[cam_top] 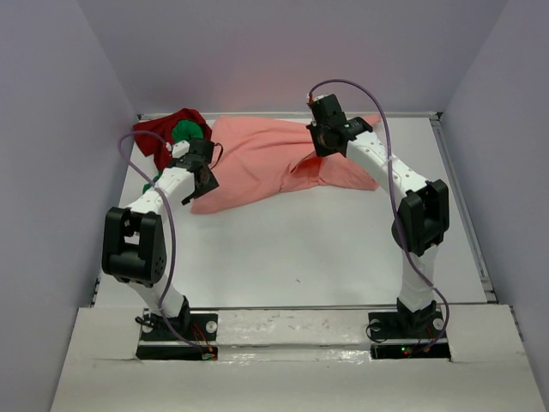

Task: Fold and stack the t-shirts
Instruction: Flatten the tshirt out

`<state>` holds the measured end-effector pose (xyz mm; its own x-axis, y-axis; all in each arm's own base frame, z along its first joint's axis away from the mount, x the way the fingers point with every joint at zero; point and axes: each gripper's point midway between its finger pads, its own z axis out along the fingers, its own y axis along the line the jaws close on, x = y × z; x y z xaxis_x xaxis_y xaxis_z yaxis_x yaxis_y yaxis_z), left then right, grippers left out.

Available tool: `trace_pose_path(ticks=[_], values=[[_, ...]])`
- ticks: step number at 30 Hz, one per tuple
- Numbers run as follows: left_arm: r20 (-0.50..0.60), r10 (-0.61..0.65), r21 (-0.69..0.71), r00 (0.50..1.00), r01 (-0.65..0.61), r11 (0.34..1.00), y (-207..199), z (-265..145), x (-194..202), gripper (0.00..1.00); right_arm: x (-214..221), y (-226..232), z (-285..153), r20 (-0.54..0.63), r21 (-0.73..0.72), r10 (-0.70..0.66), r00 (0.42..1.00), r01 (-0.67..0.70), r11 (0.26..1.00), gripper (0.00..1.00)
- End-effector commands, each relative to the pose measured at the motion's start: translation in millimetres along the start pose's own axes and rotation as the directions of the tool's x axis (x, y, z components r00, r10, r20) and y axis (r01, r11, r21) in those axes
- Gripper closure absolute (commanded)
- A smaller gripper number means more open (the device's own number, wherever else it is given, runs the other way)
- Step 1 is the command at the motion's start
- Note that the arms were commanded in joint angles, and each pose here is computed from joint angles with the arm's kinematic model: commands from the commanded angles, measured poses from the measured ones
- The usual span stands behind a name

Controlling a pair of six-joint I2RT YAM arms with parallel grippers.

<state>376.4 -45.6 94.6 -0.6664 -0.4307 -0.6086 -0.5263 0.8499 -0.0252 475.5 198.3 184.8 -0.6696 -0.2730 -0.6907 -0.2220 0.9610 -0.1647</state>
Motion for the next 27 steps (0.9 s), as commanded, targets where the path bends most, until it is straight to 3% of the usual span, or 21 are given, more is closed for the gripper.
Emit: trace_pose_path(ticks=[1,15,24,27], values=[[-0.037,-0.025,-0.023,0.999,0.024,0.999,12.8,6.8,8.8,0.25,-15.3,-5.6,-13.6,0.056,-0.014,0.021,0.998,-0.020,1.000,1.00],[-0.215,-0.097,0.048,0.972,0.109,0.993,23.8,45.7,41.0,0.27,-25.0,-20.4,-29.0,0.090,0.000,0.040,0.995,-0.040,0.999,1.00],[-0.224,-0.121,0.013,0.967,0.127,0.992,40.8,52.7,47.6,0.28,-25.2,-20.3,-31.3,0.091,-0.005,0.040,0.995,-0.040,0.999,1.00],[-0.228,-0.124,0.010,0.966,0.130,0.991,42.6,55.8,49.6,0.33,-27.1,-20.0,-33.2,0.097,-0.009,0.046,0.994,-0.046,0.999,1.00]])
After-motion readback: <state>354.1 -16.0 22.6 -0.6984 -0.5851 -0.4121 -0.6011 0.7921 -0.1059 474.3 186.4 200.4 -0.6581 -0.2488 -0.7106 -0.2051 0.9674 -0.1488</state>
